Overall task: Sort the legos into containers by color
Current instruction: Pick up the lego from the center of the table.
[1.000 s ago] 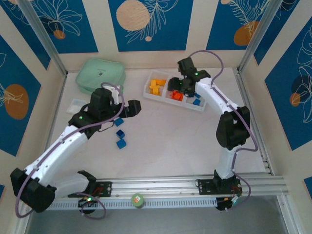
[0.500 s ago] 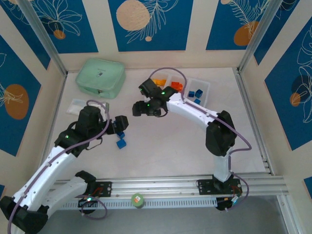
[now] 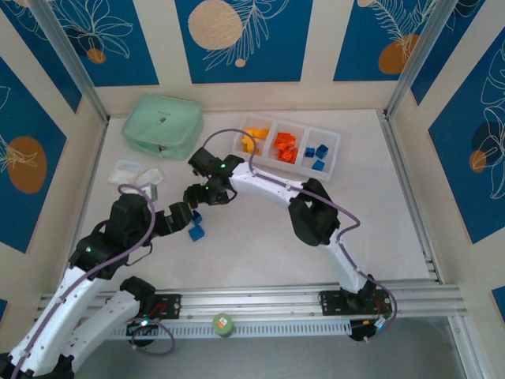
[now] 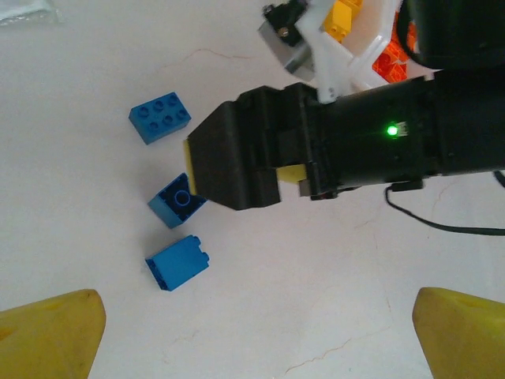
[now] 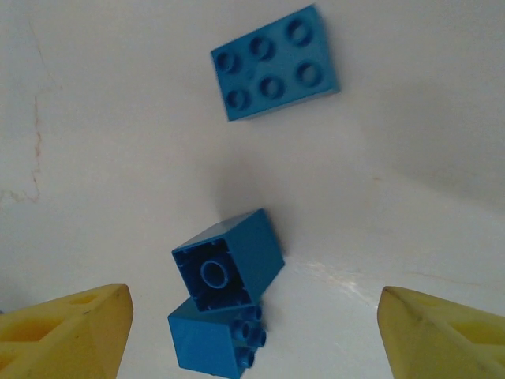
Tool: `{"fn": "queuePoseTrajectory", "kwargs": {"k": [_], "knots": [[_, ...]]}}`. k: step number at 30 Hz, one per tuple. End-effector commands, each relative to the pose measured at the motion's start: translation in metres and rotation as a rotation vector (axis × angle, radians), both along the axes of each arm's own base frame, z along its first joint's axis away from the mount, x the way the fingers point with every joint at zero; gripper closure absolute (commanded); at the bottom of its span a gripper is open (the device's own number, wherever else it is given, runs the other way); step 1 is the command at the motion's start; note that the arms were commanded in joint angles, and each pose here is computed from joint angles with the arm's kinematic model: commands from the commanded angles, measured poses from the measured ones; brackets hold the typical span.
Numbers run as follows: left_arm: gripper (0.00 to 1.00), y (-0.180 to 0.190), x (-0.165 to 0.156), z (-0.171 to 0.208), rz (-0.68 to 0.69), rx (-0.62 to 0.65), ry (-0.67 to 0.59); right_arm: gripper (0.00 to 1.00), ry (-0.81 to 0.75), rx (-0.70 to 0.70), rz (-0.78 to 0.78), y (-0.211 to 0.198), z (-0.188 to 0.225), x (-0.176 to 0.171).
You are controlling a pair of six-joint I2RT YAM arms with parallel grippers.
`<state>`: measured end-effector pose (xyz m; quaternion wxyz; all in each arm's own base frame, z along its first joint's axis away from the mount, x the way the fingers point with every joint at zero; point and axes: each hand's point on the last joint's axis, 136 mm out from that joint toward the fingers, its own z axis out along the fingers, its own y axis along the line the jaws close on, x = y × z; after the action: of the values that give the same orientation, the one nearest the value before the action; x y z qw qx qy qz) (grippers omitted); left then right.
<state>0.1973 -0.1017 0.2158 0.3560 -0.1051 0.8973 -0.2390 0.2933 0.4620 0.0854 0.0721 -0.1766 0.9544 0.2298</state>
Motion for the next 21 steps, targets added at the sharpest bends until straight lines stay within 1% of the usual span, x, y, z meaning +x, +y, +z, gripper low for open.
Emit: {"fn": "queuePoseTrajectory", "kwargs": {"k": [1,6,10,15,21], "knots": [[0.01,0.01,-0.008,-0.011,0.054,-0.005,0.037,0.18,0.067,-0.016,0.038,0.009,-0.009,-0.016],[0.01,0.017,-0.014,-0.015,0.083,-0.015,0.03,0.17,0.077,-0.057,0.052,0.017,-0.029,-0.028],[0.01,0.017,-0.016,-0.016,0.085,-0.026,0.028,0.18,0.053,-0.095,0.065,0.021,-0.039,-0.028],[0.01,0.019,-0.019,-0.018,0.089,-0.033,0.027,0.24,0.006,-0.141,0.061,0.02,-0.048,-0.022],[0.01,0.019,-0.018,-0.02,0.094,-0.036,0.024,0.35,-0.017,-0.181,0.058,0.018,-0.051,-0.017]]}}
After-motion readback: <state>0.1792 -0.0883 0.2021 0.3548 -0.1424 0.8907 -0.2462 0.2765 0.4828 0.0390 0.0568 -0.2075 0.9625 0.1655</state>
